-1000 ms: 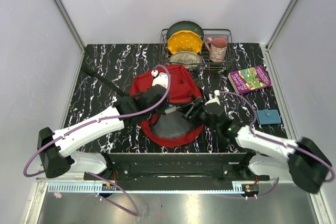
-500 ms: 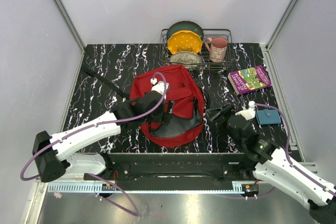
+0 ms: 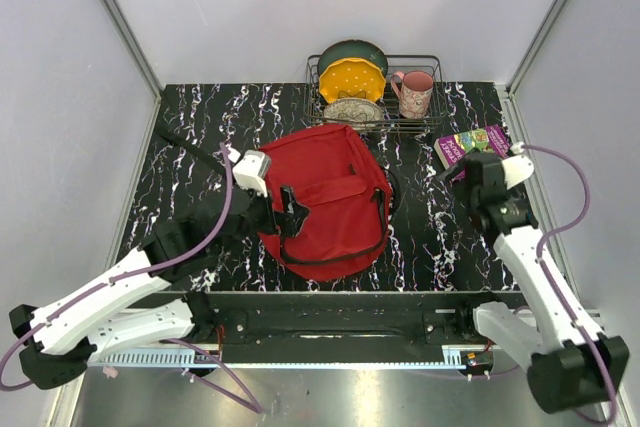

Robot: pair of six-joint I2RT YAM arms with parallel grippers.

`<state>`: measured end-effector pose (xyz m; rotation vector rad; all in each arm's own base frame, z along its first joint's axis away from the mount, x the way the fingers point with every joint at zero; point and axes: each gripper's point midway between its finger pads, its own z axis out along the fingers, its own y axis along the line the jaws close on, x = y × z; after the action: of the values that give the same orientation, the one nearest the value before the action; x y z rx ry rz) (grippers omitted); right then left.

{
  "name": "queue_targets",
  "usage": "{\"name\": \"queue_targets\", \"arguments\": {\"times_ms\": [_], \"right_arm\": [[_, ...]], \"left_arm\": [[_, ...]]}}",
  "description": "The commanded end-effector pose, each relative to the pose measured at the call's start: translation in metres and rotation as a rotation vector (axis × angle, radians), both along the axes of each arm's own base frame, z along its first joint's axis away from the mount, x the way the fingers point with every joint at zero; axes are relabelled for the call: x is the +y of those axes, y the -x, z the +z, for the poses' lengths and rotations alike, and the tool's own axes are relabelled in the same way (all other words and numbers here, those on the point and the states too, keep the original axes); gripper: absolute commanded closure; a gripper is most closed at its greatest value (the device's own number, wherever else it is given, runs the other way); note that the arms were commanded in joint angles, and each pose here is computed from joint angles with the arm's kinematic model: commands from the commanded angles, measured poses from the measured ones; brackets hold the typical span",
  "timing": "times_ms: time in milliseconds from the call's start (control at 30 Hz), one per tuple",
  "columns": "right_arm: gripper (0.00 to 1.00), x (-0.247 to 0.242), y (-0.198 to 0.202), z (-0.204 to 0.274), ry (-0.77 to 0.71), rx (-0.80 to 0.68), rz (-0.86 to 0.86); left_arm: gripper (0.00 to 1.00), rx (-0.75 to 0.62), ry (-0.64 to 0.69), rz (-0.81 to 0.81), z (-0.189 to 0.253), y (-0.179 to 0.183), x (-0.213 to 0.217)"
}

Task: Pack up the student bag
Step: Move the book to the center of the board.

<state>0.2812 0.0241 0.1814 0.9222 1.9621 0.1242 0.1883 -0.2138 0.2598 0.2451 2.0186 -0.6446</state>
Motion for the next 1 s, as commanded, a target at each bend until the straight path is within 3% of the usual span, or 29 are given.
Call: {"name": "queue_targets", "arguments": {"times_ms": [0, 100, 300, 433, 733, 967], "right_arm": [[0.00, -0.042, -0.031, -0.002, -0.066, 0.065, -0.008], [0.00, -0.061, -0.057, -0.006, -0.184, 0.073, -0.019], [0.00, -0.103, -0.120, -0.003, -0.188, 0.023, -0.039], [0.00, -0.141, -0.163, 0.006, -0.119, 0.019, -0.087], [0.00, -0.194, -0.229, -0.027, 0.093, 0.125, -0.082], [0.00, -0.217, -0.265, -0.073, 0.164, 0.203, -0.070]], "left_arm": [[0.01, 0.040, -0.042, 0.043, -0.022, -0.005, 0.002], [0.01, 0.055, -0.056, 0.044, -0.029, -0.006, 0.001], [0.01, 0.047, -0.066, 0.041, -0.033, -0.009, -0.002], [0.01, 0.026, -0.070, 0.030, -0.030, -0.013, -0.005], [0.01, 0.025, -0.085, 0.000, -0.036, -0.029, -0.011], [0.01, 0.047, -0.092, 0.003, -0.042, -0.040, -0.009]]}}
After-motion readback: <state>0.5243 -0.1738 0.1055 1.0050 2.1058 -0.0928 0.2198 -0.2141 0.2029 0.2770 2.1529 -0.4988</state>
